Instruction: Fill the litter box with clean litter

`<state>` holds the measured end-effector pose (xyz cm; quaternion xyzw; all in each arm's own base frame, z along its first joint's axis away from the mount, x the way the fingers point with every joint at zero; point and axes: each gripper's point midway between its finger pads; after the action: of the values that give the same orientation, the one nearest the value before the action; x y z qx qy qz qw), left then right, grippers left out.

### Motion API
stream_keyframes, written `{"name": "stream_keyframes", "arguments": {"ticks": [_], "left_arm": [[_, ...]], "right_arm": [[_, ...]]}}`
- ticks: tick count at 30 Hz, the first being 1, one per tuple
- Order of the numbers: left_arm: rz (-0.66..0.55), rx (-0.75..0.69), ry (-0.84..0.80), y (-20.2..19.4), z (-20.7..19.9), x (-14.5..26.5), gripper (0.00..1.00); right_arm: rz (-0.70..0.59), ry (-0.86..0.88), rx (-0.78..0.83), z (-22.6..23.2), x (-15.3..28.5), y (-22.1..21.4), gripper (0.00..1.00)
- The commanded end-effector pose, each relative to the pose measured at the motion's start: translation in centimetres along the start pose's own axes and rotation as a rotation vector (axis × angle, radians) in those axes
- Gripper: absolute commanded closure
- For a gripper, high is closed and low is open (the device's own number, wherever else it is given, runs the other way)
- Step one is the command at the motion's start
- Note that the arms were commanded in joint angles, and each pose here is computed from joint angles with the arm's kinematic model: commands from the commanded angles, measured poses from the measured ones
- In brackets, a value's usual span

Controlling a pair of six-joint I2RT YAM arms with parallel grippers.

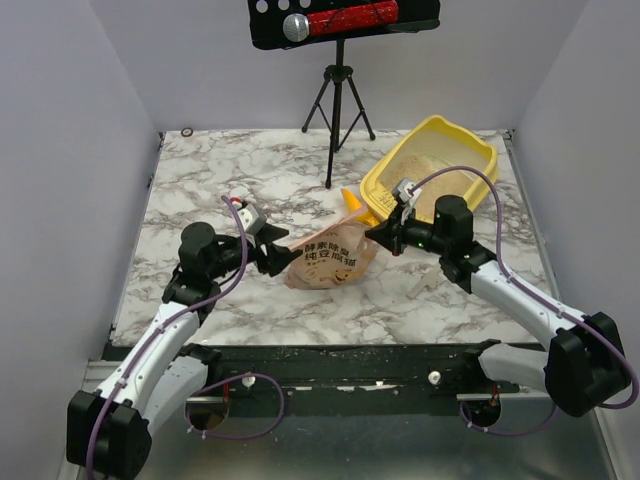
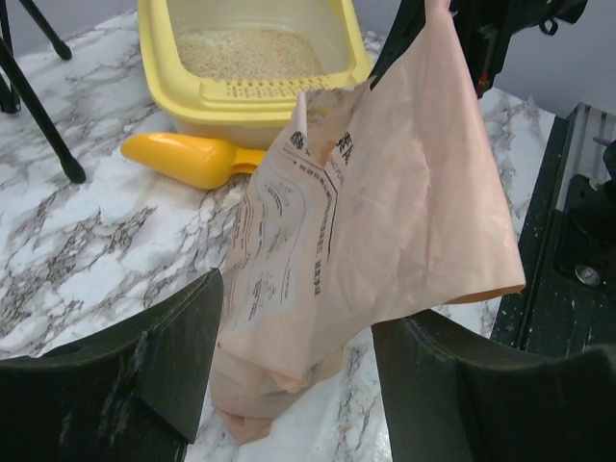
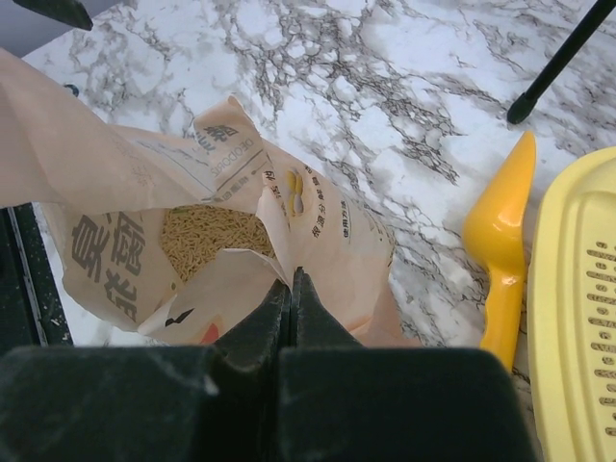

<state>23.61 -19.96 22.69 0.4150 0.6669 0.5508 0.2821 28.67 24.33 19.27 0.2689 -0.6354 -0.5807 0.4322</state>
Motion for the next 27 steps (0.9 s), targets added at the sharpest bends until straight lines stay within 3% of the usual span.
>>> {"name": "stream_keyframes", "arguments": {"ticks": [1,10,12,16,17,23,27], "left_arm": [[-0.112,-0.018,-0.106,2.8,-1.3,-1.1,0.32],[-0.134,0.053,-0.193,3.1,-1.2,-3.2,0.41],[-0.124,0.057,-0.204,2.7,-1.2,-3.5,0.55],[-0.106,0.054,-0.217,2.2,-1.4,-3.6,0.97],[-0.107,0.046,-0.215,2.3,-1.4,-3.5,1.0],[-0.096,-0.03,-0.174,3.8,-1.4,-2.7,1.0],[-0.089,-0.079,-0.166,5.2,-1.3,-1.4,1.0]], "right_arm": [[-0.046,0.042,0.007,0.6,-0.3,0.6,1.0],[-0.057,0.03,0.016,0.6,0.1,0.9,1.0],[-0.057,0.019,0.015,0.5,0.1,1.0,1.0],[-0.056,0.008,0.013,0.3,0.2,0.9,1.0],[-0.054,0.01,0.01,0.4,0.2,0.8,1.0],[-0.056,-0.066,-0.012,-0.6,0.6,0.7,0.99],[-0.062,-0.144,0.035,-2.1,1.2,0.6,0.56]]}}
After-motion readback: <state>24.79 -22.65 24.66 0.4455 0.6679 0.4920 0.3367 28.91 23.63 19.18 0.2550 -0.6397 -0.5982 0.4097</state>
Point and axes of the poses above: each gripper's point midway between its finger pads, its own x axis back along the fingers, its own z axis along the line the jaws close on, y = z × x, and after that the axes turned 5 degrees about x, right-handed
